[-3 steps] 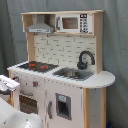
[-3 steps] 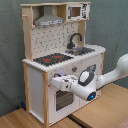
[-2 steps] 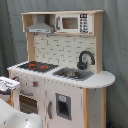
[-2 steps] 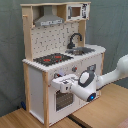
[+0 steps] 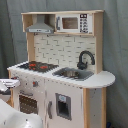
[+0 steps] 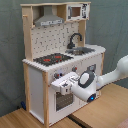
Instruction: Play with the kitchen
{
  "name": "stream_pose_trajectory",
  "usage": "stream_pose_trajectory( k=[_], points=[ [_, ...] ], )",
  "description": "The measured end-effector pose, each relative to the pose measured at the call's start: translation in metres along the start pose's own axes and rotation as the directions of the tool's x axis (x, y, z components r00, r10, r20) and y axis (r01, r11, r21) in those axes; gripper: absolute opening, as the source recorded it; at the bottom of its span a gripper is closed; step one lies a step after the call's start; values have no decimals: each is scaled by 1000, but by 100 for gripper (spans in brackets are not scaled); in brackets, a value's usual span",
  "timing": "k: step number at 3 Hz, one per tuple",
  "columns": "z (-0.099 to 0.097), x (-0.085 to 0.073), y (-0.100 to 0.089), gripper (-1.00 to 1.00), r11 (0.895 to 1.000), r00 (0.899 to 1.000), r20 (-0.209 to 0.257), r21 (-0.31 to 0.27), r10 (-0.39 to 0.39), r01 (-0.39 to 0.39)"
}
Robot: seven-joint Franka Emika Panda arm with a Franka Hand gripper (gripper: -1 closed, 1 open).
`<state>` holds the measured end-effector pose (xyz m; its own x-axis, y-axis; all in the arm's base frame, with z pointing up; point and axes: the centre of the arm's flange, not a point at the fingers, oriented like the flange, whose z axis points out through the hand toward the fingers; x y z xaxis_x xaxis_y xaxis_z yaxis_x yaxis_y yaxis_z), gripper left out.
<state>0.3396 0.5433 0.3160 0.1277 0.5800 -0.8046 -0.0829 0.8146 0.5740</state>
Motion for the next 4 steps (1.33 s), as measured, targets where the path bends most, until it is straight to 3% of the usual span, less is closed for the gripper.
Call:
stream_pose_trajectory(
  k=[1,2,3,4],
  points=[
    [0,0,0,100,1000,1000,0,0,0,0],
    [-23,-14,25,100,995,996,5,-15,94,-94],
    [-49,-13,16,100,993,993,-3,16,120,-120],
    [-61,-19,8,100,982,983,18,46,184,-184]
  ],
)
